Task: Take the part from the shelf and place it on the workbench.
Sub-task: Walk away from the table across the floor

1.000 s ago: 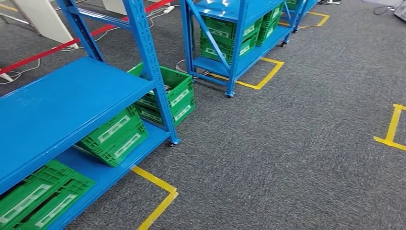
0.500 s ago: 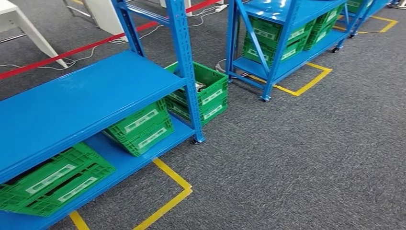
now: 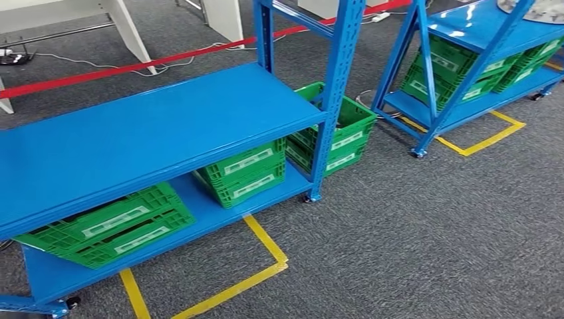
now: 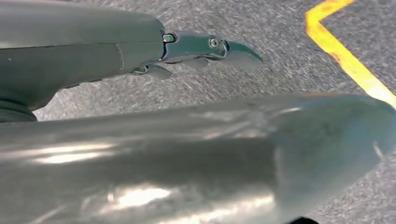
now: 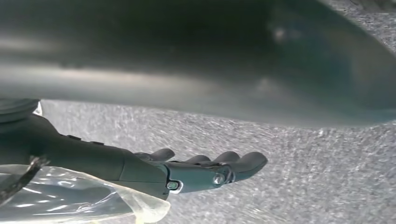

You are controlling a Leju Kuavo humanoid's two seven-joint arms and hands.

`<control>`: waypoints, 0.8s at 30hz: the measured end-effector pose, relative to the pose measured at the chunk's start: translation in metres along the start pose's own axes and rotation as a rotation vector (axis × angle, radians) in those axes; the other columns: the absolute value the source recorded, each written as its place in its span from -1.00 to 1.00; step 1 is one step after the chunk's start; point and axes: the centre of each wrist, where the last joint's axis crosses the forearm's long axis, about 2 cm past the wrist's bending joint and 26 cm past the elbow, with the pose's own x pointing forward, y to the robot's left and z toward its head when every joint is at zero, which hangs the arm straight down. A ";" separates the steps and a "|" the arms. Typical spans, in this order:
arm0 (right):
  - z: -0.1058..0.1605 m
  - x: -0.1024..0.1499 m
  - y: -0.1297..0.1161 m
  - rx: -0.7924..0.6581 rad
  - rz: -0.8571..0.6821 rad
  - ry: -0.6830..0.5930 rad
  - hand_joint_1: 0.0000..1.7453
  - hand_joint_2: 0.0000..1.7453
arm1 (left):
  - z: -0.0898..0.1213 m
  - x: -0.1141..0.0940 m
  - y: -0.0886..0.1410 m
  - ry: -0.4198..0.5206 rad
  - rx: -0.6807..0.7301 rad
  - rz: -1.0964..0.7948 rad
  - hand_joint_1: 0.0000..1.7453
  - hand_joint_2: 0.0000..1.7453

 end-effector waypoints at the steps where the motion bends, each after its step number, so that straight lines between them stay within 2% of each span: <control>1: 0.000 -0.001 0.000 0.001 0.002 0.002 -1.00 -1.00 | 0.000 0.000 -0.001 0.000 0.000 0.001 -1.00 -1.00; 15: -0.001 -0.002 0.001 0.013 0.016 -0.009 -1.00 -1.00 | -0.004 0.002 -0.003 -0.025 0.008 -0.010 -1.00 -1.00; 24: -0.002 -0.001 -0.001 0.009 0.013 -0.020 -1.00 -1.00 | -0.003 0.000 -0.004 -0.008 0.009 -0.011 -1.00 -1.00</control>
